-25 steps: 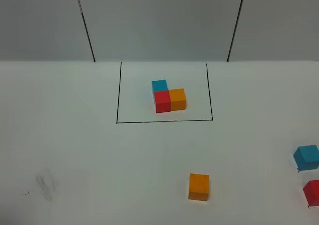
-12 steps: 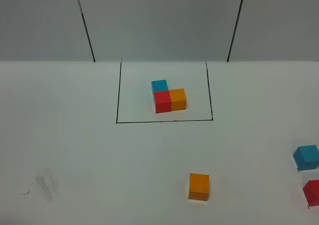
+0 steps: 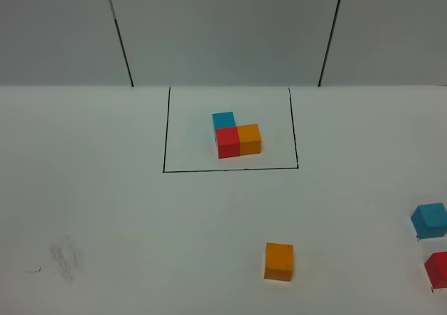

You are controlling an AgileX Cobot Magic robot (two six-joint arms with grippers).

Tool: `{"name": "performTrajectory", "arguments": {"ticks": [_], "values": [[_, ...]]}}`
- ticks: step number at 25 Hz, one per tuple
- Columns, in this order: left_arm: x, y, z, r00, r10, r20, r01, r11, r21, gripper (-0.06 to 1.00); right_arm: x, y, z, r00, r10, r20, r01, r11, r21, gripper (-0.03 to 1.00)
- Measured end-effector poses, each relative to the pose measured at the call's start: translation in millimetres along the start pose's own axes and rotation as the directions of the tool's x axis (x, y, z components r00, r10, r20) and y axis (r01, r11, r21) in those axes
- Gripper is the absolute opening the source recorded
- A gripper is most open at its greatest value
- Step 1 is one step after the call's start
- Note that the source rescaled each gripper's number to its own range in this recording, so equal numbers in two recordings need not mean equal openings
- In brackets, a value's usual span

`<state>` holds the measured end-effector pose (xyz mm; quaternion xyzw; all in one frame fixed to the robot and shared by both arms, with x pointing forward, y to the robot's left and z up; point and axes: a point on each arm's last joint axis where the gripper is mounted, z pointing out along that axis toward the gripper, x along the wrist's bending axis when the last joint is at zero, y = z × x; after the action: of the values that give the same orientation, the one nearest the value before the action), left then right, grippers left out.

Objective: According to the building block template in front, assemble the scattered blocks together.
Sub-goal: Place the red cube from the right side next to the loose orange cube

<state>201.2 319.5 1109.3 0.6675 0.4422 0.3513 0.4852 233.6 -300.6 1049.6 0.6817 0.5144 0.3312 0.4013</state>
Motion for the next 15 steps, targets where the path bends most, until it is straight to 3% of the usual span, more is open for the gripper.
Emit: {"name": "performTrajectory", "arguments": {"ticks": [5,9,15], "values": [[-20.5,-0.7,1.9,0.990,0.023,-0.141,-0.019,0.999,0.030,0.54,0.0,0.0,0.0,1.000,0.000,0.000,0.000,1.000,0.000,0.76],[-29.0,-2.3,5.7,0.952,-0.015,-0.307,0.038,0.997,0.070,0.54,0.0,0.0,0.0,1.000,0.000,0.000,0.000,1.000,0.000,0.76],[-29.7,-10.8,18.1,0.938,-0.061,-0.341,0.101,0.990,0.100,0.54,0.0,0.1,0.0,1.000,0.000,0.000,0.000,1.000,-0.001,0.76]]}}
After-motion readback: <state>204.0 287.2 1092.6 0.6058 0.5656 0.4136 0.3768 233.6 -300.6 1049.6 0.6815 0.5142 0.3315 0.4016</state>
